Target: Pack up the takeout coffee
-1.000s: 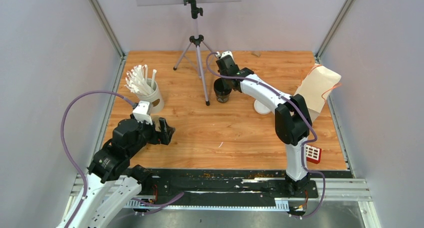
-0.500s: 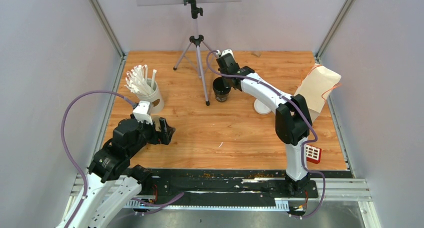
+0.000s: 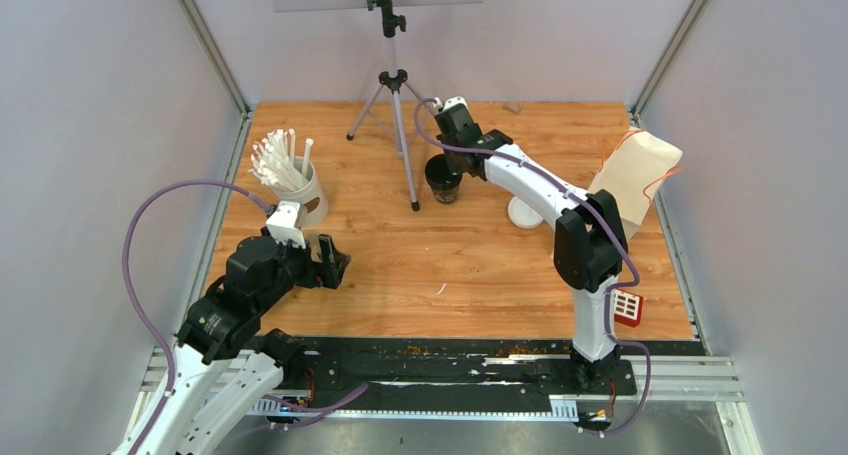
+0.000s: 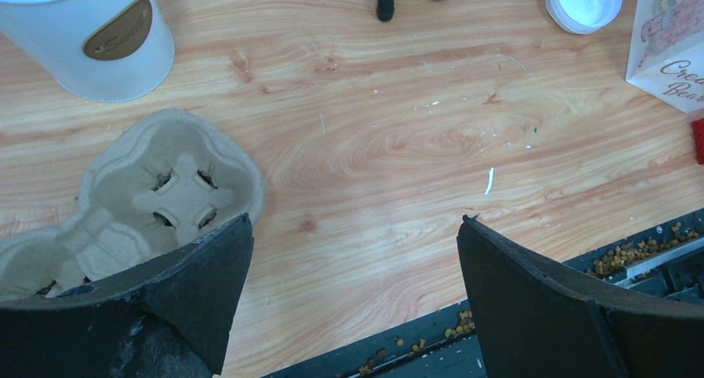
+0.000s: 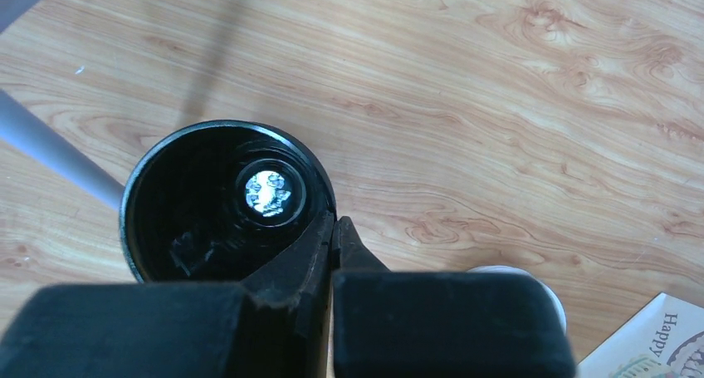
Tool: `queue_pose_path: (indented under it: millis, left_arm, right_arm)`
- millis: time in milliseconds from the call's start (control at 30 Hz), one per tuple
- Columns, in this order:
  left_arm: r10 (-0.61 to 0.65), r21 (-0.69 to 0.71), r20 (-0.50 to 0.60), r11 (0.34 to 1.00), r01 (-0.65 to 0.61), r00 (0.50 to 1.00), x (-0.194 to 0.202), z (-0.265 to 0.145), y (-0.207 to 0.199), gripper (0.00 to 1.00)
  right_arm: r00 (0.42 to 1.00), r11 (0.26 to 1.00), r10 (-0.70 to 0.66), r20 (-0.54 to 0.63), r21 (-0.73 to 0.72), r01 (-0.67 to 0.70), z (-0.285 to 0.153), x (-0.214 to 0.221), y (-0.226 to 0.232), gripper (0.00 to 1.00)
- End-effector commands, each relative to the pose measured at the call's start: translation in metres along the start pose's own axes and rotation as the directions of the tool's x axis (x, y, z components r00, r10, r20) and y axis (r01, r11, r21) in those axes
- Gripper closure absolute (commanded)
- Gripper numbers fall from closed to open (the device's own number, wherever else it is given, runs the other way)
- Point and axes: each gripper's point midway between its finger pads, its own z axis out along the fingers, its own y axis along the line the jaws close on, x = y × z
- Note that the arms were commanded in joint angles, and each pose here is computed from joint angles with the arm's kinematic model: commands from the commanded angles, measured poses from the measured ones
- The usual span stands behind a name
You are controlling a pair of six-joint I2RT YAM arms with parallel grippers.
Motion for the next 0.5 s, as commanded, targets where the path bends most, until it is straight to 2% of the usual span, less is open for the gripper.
queue_pose_path:
  millis: [0, 467]
  left_arm:
    - [-0.006, -0.003, 0.026, 1.000, 0.006, 1.000, -0.008, 0.002, -0.001, 0.00]
    - [-0.005, -0.007, 0.019, 1.000, 0.005, 1.000, -0.007, 0.003, 0.000, 0.00]
  right_arm:
    - [0.993, 0.997, 0.067, 0.093, -0.034, -0.064, -0.035, -0.035, -0.007, 1.00]
    - [0.991, 0.993, 0.115, 0.064, -0.043, -0.113, -0.036, -0.027, -0.016, 1.00]
